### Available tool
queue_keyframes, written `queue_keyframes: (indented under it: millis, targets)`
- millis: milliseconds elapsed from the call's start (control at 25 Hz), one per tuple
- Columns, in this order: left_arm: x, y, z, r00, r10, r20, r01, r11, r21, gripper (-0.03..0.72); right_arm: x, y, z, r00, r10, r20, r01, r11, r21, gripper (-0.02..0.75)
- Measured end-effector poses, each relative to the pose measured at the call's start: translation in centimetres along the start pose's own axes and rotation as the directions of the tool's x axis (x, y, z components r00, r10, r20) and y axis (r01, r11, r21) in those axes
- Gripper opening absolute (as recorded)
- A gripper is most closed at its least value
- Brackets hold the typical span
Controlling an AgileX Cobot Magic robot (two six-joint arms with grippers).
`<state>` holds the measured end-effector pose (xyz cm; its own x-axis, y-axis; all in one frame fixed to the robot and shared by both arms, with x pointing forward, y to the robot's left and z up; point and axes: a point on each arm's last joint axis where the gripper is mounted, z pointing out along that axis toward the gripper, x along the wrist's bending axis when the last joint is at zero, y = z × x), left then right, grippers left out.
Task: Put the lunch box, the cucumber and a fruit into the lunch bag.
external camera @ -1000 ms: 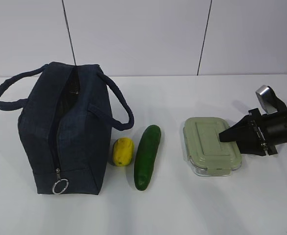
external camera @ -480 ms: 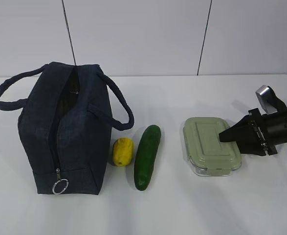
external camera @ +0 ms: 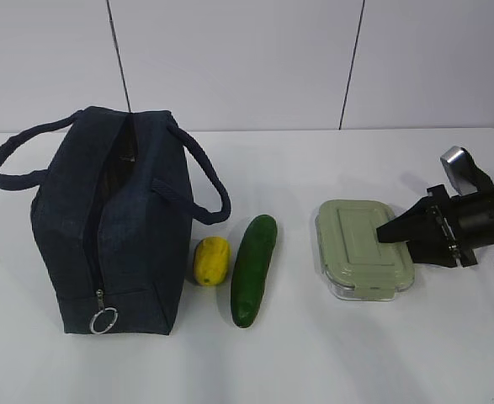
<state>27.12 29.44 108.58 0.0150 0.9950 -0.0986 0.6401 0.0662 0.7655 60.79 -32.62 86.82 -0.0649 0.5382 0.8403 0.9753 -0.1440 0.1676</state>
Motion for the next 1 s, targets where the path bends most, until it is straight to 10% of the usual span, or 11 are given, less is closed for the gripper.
queue_keyframes:
  millis: [1000]
  targets:
    - [0.0,0.0,0.0,1.0,0.0,0.0,0.0,1.0,0.0,0.326,0.82,0.46,-0.57,0.999,0.035,0.024,-0.034,0.999,-0.037,0.38]
